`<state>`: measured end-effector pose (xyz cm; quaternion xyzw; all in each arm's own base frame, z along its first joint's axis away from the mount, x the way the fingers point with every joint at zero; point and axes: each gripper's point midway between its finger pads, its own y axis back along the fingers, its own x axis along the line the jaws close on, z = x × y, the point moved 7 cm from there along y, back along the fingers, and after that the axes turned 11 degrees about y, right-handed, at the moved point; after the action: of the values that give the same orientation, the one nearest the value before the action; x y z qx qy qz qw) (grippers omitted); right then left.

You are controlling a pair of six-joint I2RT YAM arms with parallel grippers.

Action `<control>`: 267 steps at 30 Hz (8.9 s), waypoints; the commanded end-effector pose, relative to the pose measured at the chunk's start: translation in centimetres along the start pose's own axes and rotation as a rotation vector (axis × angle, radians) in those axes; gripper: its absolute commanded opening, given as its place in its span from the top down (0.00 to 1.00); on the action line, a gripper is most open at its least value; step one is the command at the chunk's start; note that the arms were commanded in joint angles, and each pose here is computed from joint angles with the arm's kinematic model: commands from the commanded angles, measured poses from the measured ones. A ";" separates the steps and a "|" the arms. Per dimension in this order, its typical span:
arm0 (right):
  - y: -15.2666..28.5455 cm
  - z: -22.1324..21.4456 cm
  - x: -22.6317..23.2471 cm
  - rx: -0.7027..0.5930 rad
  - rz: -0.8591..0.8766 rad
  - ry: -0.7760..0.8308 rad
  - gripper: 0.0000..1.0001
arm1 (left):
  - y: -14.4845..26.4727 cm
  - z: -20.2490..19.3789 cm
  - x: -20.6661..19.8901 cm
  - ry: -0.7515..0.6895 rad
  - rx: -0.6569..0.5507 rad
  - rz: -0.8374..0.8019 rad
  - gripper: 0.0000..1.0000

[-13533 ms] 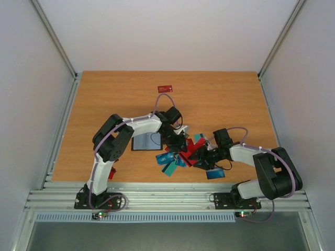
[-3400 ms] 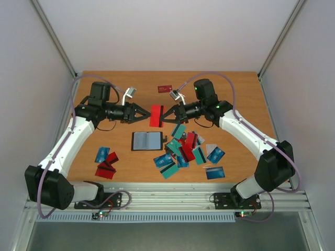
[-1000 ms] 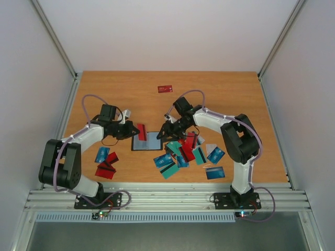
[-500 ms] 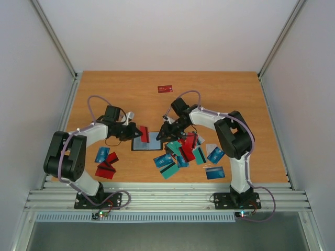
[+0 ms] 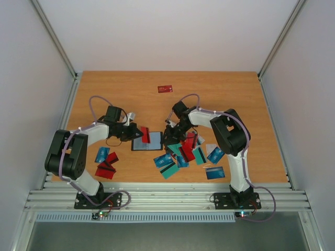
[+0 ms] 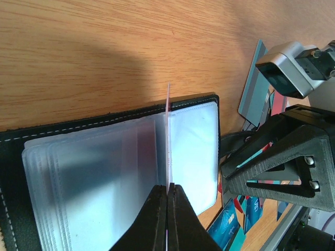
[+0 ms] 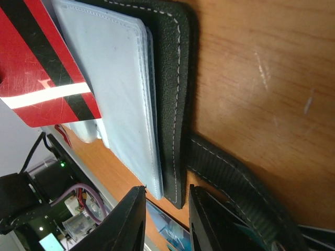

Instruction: Put the credit cards into the card holder

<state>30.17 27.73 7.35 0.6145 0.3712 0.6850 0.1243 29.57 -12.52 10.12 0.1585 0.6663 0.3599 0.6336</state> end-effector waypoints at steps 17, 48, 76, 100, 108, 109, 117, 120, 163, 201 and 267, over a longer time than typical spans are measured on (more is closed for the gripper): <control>-1.2 -0.8 -2.1 0.044 -0.038 -0.031 0.81 | -1.0 -0.9 0.6 0.030 0.038 0.026 1.00; -1.8 -1.0 -2.6 0.061 -0.021 -0.052 0.85 | -1.5 -2.7 1.2 0.112 0.162 0.035 1.00; -0.1 0.1 -0.2 0.008 0.009 -0.013 0.85 | -2.9 -2.1 0.8 0.085 0.238 0.040 1.00; -0.1 0.7 -0.6 0.006 0.015 -0.025 0.86 | -4.9 -1.8 0.3 0.063 0.303 0.034 1.00; -0.2 0.8 -0.7 0.012 0.016 -0.032 0.86 | -5.4 -1.9 0.1 0.063 0.318 0.039 1.00; -0.2 0.8 -0.7 0.013 0.016 -0.031 0.86 | -5.4 -1.9 0.1 0.062 0.320 0.039 1.00; -0.2 1.0 -0.7 0.013 0.019 -0.032 0.86 | -5.9 -2.0 -0.2 0.089 0.315 0.030 0.99; -0.1 1.2 -0.6 0.012 0.021 -0.028 0.86 | -6.0 -2.2 -0.2 0.101 0.313 0.036 0.98; 3.4 0.9 2.3 -0.070 0.085 0.046 0.81 | -0.5 -1.8 -4.0 0.066 0.247 0.201 0.36; -1.7 1.0 -2.2 0.088 -0.049 -0.060 0.86 | 0.6 0.2 3.8 0.128 0.172 0.238 0.23; -2.9 1.7 -3.3 0.113 -0.047 -0.124 0.92 | 0.5 -0.3 -4.7 -0.056 0.203 0.049 0.29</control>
<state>32.32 28.76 6.34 0.6508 0.3708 0.6557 0.0955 29.25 -13.95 12.18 0.2529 0.6859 0.3132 0.6062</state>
